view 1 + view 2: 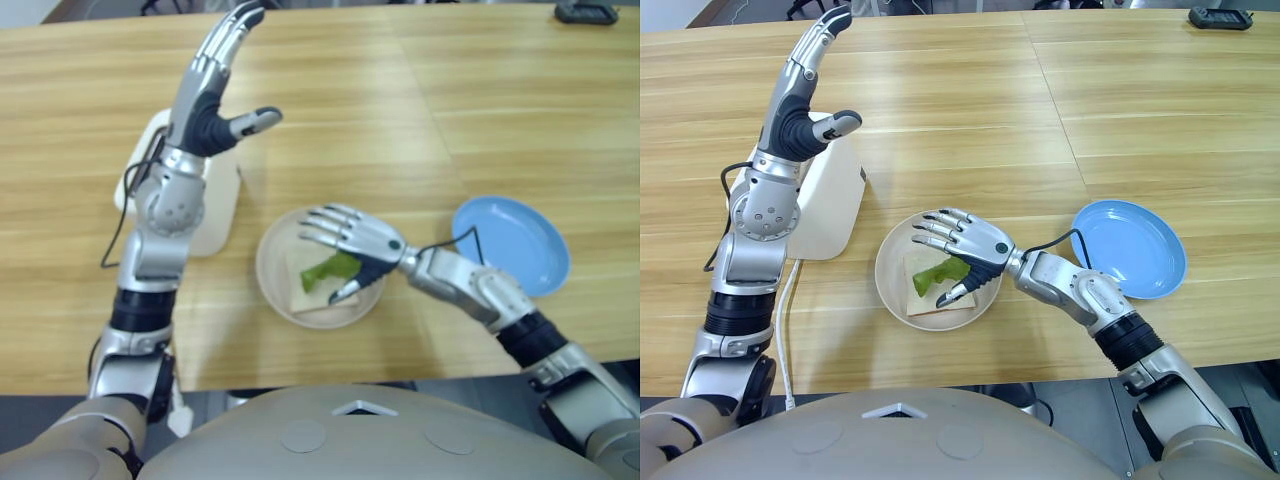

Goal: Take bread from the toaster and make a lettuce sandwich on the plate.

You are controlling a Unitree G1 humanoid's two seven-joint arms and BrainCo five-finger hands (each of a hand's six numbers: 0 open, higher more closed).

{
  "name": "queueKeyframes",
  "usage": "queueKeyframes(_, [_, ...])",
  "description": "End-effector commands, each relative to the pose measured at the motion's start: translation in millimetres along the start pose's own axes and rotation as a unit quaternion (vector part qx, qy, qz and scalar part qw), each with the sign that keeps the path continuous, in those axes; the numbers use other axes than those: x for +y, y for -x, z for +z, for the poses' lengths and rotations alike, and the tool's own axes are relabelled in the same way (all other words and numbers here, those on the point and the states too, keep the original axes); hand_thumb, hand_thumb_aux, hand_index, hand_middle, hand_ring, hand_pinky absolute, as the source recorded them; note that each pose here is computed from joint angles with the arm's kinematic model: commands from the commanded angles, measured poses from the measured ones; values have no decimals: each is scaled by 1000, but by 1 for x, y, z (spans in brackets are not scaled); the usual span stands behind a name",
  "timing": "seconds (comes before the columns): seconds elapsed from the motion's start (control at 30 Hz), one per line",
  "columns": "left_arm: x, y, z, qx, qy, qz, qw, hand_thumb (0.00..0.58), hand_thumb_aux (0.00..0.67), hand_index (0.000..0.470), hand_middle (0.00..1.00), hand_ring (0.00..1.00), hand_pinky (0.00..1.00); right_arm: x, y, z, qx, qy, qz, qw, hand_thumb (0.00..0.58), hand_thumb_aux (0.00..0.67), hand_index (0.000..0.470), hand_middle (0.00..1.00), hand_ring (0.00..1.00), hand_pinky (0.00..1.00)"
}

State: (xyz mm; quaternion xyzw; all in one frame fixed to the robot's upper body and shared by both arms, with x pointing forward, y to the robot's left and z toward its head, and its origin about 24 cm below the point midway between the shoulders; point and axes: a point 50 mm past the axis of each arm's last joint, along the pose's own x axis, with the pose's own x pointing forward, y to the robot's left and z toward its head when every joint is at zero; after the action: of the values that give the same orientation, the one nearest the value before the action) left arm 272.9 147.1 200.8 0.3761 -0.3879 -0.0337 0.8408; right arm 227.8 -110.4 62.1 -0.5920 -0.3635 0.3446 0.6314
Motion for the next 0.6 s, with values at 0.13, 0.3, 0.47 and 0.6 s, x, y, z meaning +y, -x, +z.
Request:
queueKeyframes(0.13, [-6,-3,1,-2,1,-8,1000,0,0,0,0,0,0,-3,0,3,-1,8,-16,1000,0,0,0,0,0,0])
queueKeyframes(0.3, [-7,-4,1,-2,2,-8,1000,0,0,0,0,0,0,-3,1,0,4,4,-19,1000,0,0,0,0,0,0])
queueKeyframes(0.47, [-8,-4,1,-3,4,-8,1000,0,0,0,0,0,0,5,4,-6,17,-16,-9,1000,0,0,0,0,0,0])
queueKeyframes(0.6, [-8,-5,0,-4,5,-8,1000,0,0,0,0,0,0,11,5,-12,27,-26,-1,999,0,0,0,0,0,0])
